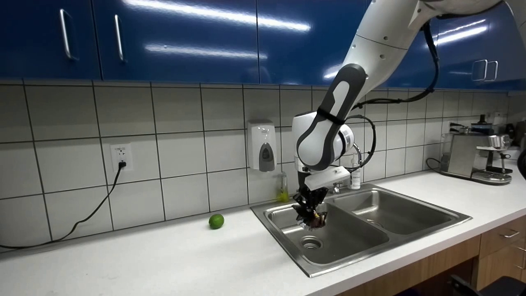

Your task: Remove the black packet from the sink and put it on the left side of the counter.

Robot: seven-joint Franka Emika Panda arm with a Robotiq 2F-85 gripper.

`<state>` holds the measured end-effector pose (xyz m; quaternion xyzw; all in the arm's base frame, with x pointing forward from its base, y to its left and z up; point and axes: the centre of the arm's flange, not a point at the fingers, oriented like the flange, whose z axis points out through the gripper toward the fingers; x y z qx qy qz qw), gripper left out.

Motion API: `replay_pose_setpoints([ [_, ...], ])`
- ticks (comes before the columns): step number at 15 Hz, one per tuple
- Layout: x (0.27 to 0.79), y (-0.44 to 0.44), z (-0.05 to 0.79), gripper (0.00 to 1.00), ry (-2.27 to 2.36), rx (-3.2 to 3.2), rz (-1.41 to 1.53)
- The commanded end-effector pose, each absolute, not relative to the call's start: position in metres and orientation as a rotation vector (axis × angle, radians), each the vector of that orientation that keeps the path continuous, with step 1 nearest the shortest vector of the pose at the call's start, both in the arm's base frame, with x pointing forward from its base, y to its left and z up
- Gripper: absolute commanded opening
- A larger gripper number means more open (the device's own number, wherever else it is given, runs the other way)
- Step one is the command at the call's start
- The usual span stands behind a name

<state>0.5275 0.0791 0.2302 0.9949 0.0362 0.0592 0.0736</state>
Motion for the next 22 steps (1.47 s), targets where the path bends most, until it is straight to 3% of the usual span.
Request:
replay_pose_setpoints([
  [1,0.49,0.116,0.238,0.01,0.251,2.993,0.2],
  [13,0.433,0.217,0.201,0.01,0.533,2.979,0.242],
  [22,0.425,0.259,0.17,0.01,0.513,2.964,0.233],
])
